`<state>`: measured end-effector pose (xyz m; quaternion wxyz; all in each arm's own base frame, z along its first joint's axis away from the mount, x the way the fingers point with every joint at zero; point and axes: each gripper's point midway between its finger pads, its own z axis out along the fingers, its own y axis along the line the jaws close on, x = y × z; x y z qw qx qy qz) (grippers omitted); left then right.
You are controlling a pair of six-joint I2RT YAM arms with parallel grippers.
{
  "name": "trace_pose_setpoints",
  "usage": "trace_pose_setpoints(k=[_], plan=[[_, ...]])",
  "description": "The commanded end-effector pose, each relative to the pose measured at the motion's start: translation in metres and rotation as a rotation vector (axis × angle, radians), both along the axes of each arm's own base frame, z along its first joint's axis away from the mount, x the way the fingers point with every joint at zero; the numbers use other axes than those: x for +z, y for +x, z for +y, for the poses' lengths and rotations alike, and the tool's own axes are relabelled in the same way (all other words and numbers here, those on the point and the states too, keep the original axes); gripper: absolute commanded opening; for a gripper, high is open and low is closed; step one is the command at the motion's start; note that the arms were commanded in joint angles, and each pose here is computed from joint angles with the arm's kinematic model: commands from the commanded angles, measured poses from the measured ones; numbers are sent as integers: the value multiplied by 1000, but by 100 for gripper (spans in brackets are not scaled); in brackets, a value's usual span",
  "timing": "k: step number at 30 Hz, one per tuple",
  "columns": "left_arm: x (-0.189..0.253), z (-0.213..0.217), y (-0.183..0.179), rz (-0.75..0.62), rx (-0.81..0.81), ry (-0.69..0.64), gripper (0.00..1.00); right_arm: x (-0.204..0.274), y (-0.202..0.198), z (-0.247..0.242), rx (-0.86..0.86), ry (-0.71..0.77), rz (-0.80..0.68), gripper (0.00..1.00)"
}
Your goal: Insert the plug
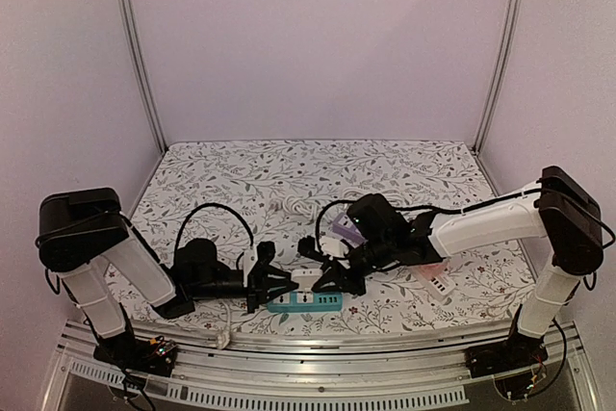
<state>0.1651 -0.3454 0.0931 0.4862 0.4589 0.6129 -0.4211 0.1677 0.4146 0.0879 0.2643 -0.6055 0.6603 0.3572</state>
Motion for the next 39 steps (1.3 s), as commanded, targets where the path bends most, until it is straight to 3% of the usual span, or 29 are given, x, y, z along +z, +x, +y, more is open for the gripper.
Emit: trace_pose_setpoints(k=[1, 5, 39], plan=[[-8, -5, -2, -124, -44, 44, 0, 14, 18, 18, -64, 17, -63, 0], [-4, -3, 6, -187, -24, 46, 0, 20, 20, 22, -57, 31, -83, 0], [-31, 0, 8, -157, -83, 133, 0, -5, 21, 25, -86, -34, -37, 0]])
